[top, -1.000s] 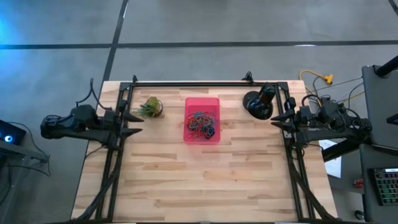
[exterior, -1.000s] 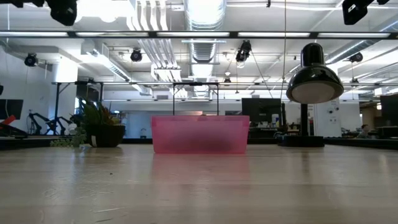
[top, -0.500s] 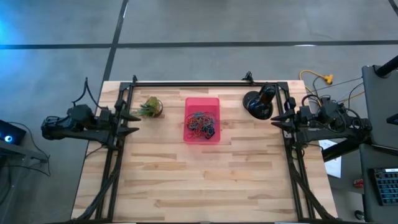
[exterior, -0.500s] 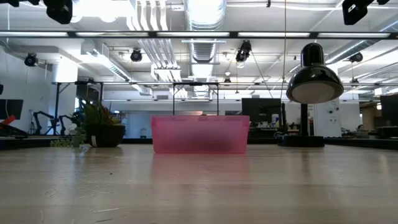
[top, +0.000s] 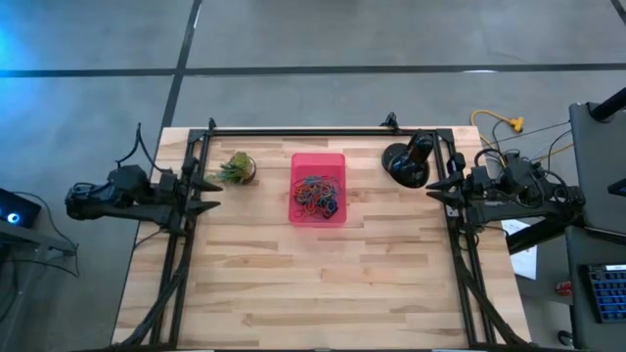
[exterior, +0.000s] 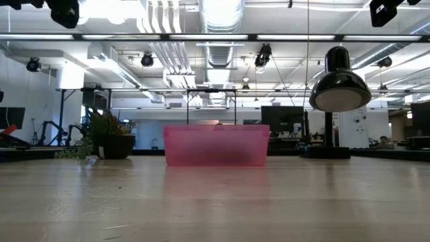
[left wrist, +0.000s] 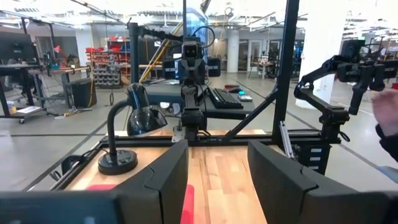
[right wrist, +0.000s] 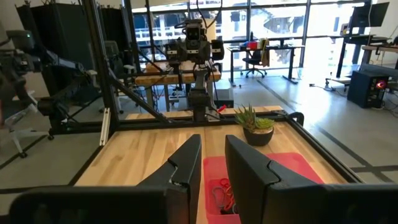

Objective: Pick and place rubber bands into bin
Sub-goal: Return to Home Position

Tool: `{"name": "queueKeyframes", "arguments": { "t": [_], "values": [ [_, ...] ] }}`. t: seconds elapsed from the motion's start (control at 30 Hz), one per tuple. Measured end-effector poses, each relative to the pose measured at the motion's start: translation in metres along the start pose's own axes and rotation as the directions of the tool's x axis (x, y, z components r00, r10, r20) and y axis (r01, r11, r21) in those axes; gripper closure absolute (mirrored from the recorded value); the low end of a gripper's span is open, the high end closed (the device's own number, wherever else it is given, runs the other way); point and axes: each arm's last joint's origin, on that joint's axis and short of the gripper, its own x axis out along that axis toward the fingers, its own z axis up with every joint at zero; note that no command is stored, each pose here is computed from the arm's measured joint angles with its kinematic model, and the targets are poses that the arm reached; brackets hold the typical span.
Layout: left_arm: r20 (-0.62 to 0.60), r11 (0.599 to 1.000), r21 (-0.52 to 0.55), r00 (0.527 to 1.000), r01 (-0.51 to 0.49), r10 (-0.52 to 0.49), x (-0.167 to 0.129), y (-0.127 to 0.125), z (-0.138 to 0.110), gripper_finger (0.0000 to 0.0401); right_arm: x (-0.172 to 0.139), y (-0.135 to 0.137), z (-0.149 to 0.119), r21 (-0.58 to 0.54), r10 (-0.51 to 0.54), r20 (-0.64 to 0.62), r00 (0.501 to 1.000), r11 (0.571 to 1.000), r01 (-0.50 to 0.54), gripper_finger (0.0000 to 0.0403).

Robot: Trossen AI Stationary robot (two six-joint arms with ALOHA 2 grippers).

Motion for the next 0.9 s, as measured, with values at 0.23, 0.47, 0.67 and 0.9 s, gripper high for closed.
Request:
{"name": "queueKeyframes", "arguments": {
  "t": [0.23,0.47,0.67,0.9],
  "values": [
    [-0.021,1.0,0.0,1.0,0.0,0.0,0.003,0.0,-0.006,0.0249,0.0,0.0,0.0,0.0,0.0,0.0,1.0,1.0,0.0,0.0335],
    [-0.037,1.0,0.001,0.999,-0.001,0.001,0.005,0.0,-0.01,0.0249,0.0,0.0,0.0,0.0,0.0,0.0,1.0,1.0,0.0,0.0335],
    [-0.034,1.0,0.001,0.999,-0.001,0.001,0.005,0.0,-0.01,0.0249,0.0,0.0,0.0,0.0,0.0,0.0,1.0,1.0,0.0,0.0335],
    [-0.035,1.0,0.002,0.999,-0.001,0.001,0.005,0.0,-0.01,0.0249,0.0,0.0,0.0,0.0,0.0,0.0,1.0,1.0,0.0,0.0335]
  ]
}}
